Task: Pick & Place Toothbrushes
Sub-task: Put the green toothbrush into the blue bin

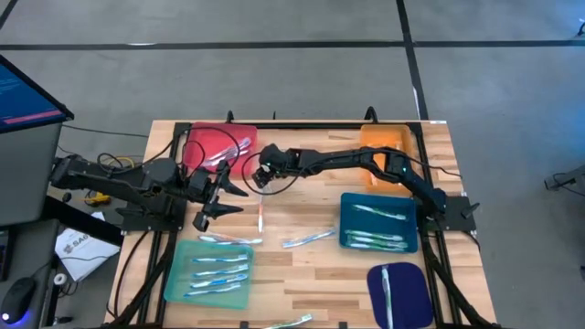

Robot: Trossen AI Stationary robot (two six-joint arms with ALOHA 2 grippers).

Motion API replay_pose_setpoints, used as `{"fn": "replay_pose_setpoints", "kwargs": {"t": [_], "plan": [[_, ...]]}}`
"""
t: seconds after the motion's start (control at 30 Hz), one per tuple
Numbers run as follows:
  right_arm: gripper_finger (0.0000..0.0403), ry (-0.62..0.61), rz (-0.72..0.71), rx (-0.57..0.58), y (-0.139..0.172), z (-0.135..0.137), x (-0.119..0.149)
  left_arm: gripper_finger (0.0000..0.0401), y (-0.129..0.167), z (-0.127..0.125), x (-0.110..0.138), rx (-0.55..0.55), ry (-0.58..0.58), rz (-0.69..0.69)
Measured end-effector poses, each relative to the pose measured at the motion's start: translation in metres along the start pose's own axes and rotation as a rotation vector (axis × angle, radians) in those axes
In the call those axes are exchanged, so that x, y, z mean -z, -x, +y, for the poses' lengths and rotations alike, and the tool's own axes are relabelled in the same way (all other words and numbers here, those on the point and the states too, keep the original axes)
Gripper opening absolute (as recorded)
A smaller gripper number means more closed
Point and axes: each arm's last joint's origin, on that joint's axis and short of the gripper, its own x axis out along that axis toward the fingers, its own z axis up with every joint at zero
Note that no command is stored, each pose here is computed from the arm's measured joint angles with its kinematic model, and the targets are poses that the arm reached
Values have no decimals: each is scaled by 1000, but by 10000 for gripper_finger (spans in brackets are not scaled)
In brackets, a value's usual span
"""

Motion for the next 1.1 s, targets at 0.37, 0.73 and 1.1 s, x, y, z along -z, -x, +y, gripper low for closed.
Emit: {"fn": "replay_pose_setpoints", "kwargs": {"t": [0.37,0.73,1.1], "plan": [[285,-50,6,-20,0,-1,-1,177,-1,0,0,1,0,-4],[285,-39,31,-7,4,12,11,177,-1,-10,-1,57,13,-18],[285,-78,7,-18,-2,-5,-4,177,-1,-21,-4,119,7,-49]]}}
